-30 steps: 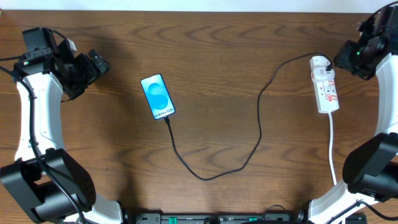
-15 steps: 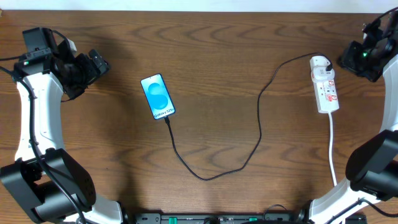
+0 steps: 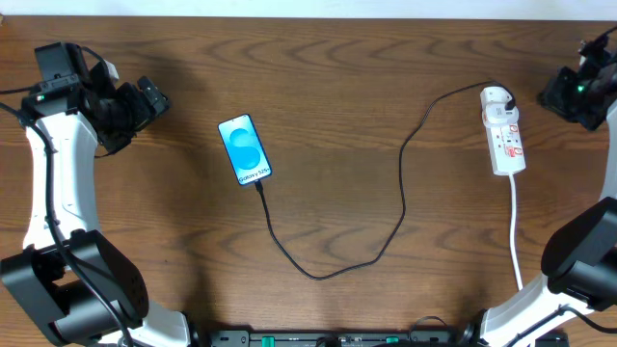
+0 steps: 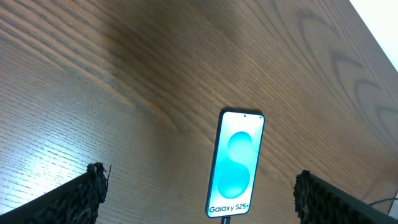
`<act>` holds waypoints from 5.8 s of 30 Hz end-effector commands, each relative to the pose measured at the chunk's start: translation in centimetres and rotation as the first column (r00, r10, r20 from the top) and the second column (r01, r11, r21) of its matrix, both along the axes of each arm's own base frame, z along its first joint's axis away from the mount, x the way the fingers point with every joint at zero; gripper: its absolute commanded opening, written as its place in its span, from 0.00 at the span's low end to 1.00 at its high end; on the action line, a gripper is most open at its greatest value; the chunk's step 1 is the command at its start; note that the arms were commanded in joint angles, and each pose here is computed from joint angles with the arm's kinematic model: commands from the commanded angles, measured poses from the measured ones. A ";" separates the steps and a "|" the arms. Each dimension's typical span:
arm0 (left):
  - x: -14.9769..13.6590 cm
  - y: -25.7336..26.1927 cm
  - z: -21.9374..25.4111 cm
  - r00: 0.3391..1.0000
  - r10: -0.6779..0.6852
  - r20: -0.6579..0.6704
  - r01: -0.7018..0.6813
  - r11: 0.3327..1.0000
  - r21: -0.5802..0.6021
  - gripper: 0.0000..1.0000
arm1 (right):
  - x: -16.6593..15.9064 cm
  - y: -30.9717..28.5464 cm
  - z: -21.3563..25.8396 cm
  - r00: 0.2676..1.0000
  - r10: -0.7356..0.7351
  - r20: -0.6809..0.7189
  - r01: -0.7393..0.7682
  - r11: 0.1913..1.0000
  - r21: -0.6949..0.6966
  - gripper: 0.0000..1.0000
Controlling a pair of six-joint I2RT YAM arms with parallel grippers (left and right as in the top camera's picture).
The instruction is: Plug charger to phone and switch on socket
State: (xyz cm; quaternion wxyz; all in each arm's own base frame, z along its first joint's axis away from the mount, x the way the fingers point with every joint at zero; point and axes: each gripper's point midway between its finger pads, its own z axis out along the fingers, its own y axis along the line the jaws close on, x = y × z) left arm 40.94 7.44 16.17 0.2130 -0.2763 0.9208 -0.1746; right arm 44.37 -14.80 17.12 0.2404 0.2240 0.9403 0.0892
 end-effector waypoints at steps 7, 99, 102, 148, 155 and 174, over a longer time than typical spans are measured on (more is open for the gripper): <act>-0.2 0.2 0.2 1.000 -0.004 0.002 0.004 1.000 0.022 0.98 | 0.0 -1.0 -0.3 1.000 0.005 -0.008 -0.005 0.999 -0.052 0.21; -0.2 0.2 0.2 1.000 -0.004 0.002 0.004 1.000 0.022 0.98 | 2.0 2.6 -15.5 0.946 0.312 -0.089 -0.288 0.933 0.215 0.01; -0.2 0.2 0.2 1.000 -0.004 0.002 0.004 1.000 0.022 0.98 | 1.8 2.6 -15.5 0.949 0.298 -0.101 -0.270 0.936 0.224 0.01; -0.2 0.2 0.2 1.000 -0.004 0.002 0.004 1.000 0.022 0.98 | 3.0 -2.6 -11.6 0.981 -0.162 -0.104 0.190 0.912 0.364 0.01; -0.2 0.2 0.2 1.000 -0.004 0.002 0.004 1.000 0.022 0.98 | 3.9 -1.1 -11.8 0.993 -0.090 -0.082 0.111 0.944 0.311 0.01; -0.2 0.2 0.2 1.000 -0.004 0.002 0.004 1.000 0.022 0.98 | 2.6 0.1 -13.1 0.986 -0.074 -0.153 0.118 0.946 0.303 0.01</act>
